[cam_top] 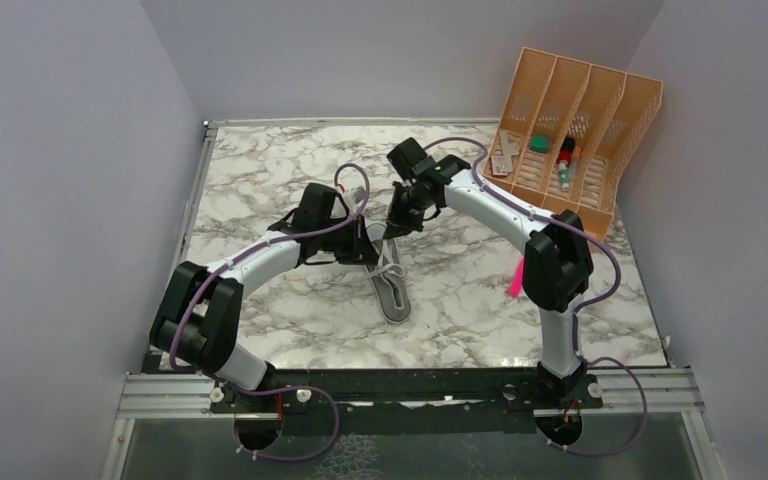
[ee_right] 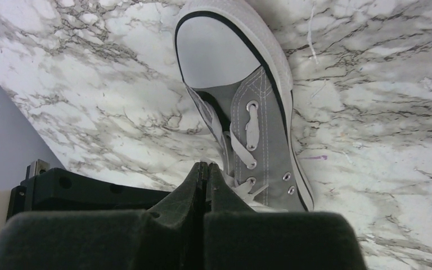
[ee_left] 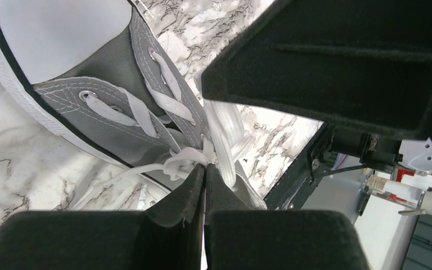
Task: Tie the shoes
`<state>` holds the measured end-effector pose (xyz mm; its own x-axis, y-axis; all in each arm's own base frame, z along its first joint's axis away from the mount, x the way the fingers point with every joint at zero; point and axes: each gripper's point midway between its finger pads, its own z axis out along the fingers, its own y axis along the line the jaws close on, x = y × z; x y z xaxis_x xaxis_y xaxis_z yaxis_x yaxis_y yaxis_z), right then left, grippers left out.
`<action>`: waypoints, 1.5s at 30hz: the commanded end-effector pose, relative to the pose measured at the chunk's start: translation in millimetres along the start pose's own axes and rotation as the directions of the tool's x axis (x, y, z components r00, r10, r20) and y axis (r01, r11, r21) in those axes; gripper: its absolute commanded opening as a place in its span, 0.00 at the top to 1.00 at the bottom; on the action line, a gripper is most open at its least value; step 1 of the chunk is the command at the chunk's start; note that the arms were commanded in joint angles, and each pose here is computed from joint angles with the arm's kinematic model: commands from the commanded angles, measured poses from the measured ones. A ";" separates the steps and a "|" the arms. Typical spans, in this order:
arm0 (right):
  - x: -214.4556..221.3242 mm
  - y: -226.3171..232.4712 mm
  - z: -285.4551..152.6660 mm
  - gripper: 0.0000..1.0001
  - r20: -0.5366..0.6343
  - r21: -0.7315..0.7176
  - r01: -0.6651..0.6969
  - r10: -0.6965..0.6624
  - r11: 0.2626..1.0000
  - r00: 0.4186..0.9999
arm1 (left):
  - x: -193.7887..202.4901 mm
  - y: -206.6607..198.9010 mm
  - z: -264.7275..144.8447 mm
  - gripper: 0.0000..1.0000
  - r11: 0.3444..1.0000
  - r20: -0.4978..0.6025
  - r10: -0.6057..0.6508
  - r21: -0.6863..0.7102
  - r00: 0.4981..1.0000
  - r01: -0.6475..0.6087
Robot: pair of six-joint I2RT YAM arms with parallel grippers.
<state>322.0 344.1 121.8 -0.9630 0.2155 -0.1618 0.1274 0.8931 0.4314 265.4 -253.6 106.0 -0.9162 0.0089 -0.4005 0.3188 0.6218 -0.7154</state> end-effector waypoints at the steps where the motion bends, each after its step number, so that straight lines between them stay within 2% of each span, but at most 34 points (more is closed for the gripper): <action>1: 10.0 2.6 5.1 0.99 -0.081 -0.004 -0.075 0.075 0.997 0.994 | -5.8 7.0 -6.5 0.90 0.998 0.031 0.011 -0.069 0.999 -0.009; 6: -3.8 -5.6 2.5 0.99 -0.054 0.001 -0.093 0.093 0.996 0.994 | -6.8 17.8 -15.3 0.68 0.988 0.046 0.027 -0.154 0.999 -0.020; 10: -17.8 -11.7 -4.6 0.99 -0.041 -0.015 -0.119 0.119 0.993 0.992 | -9.7 25.9 -23.4 0.54 0.975 0.072 0.032 -0.223 0.997 -0.015; 11: -19.8 -12.4 -5.4 0.99 -0.041 -0.019 -0.127 0.126 0.992 0.991 | -10.8 26.7 -24.9 0.48 0.973 0.079 0.037 -0.232 0.996 -0.018; 13: -20.3 -11.3 -5.9 1.00 -0.056 -0.030 -0.139 0.138 0.990 0.989 | -11.7 28.9 -27.9 0.25 0.968 0.090 0.042 -0.252 0.995 -0.018; 17: -15.1 -9.1 -6.0 0.99 -0.096 -0.037 -0.173 0.169 0.984 0.981 | -10.5 23.8 -33.9 0.10 0.970 0.117 0.076 -0.238 0.990 -0.046; 20: -13.0 -7.9 -5.2 1.00 -0.134 -0.056 -0.218 0.209 0.974 0.969 | -12.6 9.6 -41.7 0.12 0.973 0.170 0.160 -0.195 0.972 -0.126; 22: -12.4 -6.7 -5.3 0.99 -0.153 -0.063 -0.233 0.221 0.970 0.963 | -10.0 -3.8 -41.0 0.19 0.970 0.201 0.231 -0.126 0.952 -0.209; 26: -13.5 -5.0 -5.9 0.99 -0.178 -0.073 -0.259 0.243 0.963 0.954 | -8.3 -17.5 -30.0 0.33 0.923 0.219 0.385 -0.071 0.897 -0.379; 29: -12.9 -5.7 -3.8 0.99 -0.196 -0.072 -0.270 0.252 0.960 0.948 | -15.4 -18.9 -17.9 0.37 0.893 0.210 0.447 -0.052 0.869 -0.447; 34: -12.4 -5.8 -4.2 0.99 -0.214 -0.076 -0.277 0.256 0.958 0.943 | -17.0 -15.0 1.0 0.40 0.861 0.168 0.501 0.001 0.849 -0.509; 36: -10.4 -5.1 -3.3 0.99 -0.228 -0.082 -0.280 0.256 0.956 0.940 | -17.2 -15.1 7.0 0.47 0.854 0.158 0.510 0.024 0.845 -0.520; 42: -9.0 -7.7 -2.1 0.99 -0.234 -0.070 -0.290 0.267 0.954 0.935 | -13.8 -16.4 13.2 0.61 0.852 0.141 0.508 0.061 0.850 -0.520; 45: -8.3 -6.3 0.3 0.99 -0.246 -0.075 -0.296 0.270 0.952 0.931 | -9.5 -18.4 10.1 0.63 0.852 0.141 0.506 0.073 0.851 -0.519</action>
<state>333.8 336.0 127.7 -0.9313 0.3433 0.1219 0.3527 0.7660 0.5374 271.6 -263.3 97.4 -0.6446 0.2155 -0.7335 0.7038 0.5421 -0.4592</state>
